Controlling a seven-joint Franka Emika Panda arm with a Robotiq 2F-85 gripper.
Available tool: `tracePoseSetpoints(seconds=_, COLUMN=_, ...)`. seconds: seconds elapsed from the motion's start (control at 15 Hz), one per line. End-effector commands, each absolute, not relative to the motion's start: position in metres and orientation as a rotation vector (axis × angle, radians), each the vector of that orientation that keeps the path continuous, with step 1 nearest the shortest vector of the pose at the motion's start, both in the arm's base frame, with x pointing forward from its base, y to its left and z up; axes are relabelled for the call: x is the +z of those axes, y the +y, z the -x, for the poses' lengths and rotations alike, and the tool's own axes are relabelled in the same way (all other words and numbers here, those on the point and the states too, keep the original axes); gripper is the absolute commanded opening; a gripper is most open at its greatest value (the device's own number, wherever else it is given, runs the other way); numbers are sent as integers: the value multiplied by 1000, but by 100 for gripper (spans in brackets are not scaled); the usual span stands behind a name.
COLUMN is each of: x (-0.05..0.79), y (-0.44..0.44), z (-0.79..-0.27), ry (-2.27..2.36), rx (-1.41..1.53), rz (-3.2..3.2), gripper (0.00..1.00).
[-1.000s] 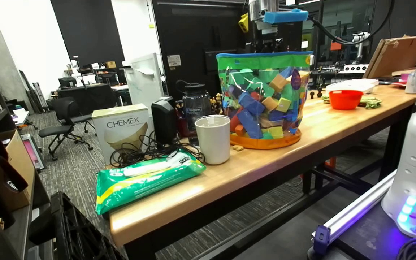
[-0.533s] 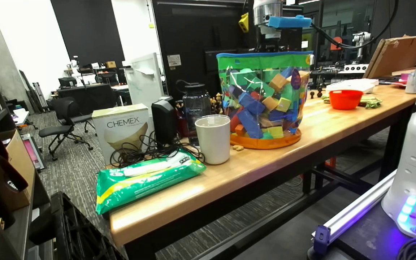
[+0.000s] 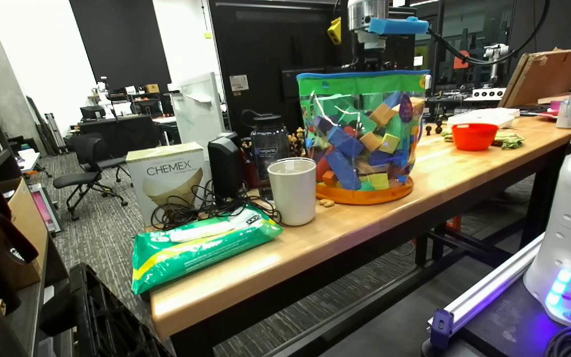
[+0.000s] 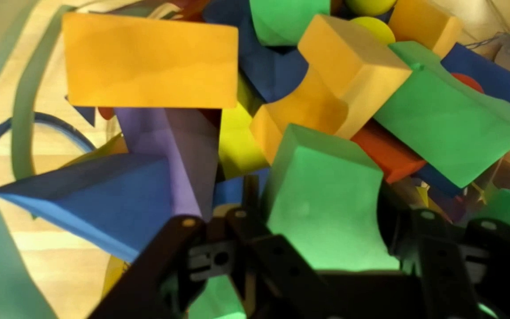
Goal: Remove one green block from the toy bag and put it in the red bowl
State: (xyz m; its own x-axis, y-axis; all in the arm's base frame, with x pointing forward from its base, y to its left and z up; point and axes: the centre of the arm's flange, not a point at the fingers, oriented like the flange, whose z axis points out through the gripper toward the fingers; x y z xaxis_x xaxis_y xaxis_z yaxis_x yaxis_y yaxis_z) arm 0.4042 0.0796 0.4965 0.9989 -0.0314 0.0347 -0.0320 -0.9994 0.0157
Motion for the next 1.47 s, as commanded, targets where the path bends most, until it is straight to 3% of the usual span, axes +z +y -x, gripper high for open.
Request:
tracePoseSetpoints(seconds=0.0, x=511, y=87, z=-394, ry=-44, rx=94, rz=-3113, gripper=35)
tracePoseSetpoints(seconds=0.87, x=591, y=60, z=-362, ry=-296, rx=288, rz=-3099, gripper=35)
tracePoseSetpoints(seconds=1.4, x=588, y=-23, z=-345, ry=-885, rx=365, rz=-3089, gripper=35)
